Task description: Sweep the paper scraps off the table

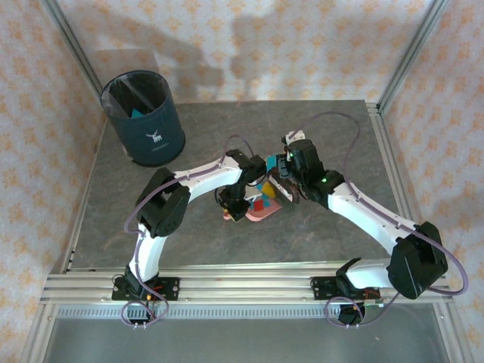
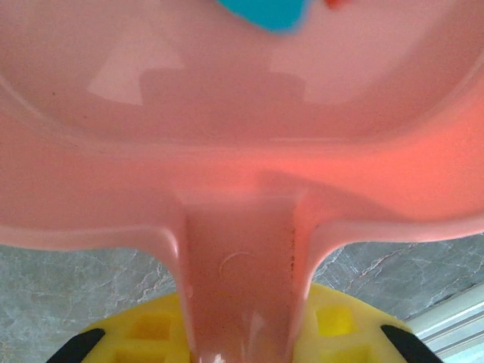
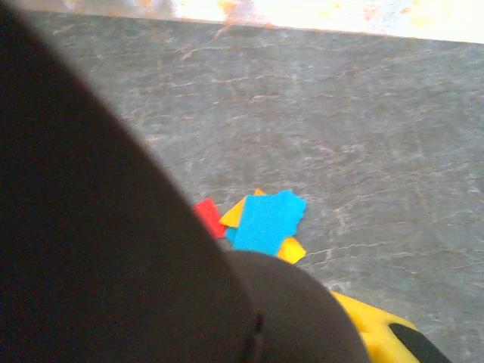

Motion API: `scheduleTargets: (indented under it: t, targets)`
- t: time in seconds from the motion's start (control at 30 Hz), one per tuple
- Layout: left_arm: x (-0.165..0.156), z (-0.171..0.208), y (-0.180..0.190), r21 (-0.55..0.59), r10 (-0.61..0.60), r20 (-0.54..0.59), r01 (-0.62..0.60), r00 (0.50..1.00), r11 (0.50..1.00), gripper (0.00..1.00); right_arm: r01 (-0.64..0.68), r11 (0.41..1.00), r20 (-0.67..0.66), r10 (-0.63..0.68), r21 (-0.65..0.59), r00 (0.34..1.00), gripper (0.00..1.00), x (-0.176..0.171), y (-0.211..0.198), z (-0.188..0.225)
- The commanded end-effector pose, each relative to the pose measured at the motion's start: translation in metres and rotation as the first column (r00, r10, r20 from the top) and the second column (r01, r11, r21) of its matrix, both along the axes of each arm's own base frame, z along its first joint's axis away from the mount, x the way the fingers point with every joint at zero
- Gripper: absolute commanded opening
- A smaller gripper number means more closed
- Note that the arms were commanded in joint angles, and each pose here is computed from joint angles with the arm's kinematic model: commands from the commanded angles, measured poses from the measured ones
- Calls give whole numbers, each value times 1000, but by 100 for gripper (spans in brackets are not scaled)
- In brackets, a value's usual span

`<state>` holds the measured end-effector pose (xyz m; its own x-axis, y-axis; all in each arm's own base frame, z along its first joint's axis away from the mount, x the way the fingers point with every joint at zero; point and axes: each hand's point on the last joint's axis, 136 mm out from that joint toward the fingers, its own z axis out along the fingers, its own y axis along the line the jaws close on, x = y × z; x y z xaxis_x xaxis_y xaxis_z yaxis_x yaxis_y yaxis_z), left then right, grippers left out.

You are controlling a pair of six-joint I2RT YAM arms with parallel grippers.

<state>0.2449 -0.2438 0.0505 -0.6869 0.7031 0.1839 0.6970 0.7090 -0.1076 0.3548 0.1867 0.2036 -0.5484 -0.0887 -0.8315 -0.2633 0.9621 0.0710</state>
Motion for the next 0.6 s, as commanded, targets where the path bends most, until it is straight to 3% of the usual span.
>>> scheduleTargets:
  t: [0.0, 0.23, 0.57]
  targets:
    - [-2, -1, -1, 21, -6, -9, 6, 1000, 1000, 0, -81, 997, -90, 81, 5, 993, 0, -24, 11, -10]
    - [-6, -2, 0, 17, -8, -15, 8, 1000, 1000, 0, -67, 997, -41, 69, 47, 997, 0, -28, 10, 5]
    - [0, 11, -4, -41, 6, 59, -4, 998, 999, 0, 110, 982, 109, -128, 152, 986, 0, -28, -25, 52]
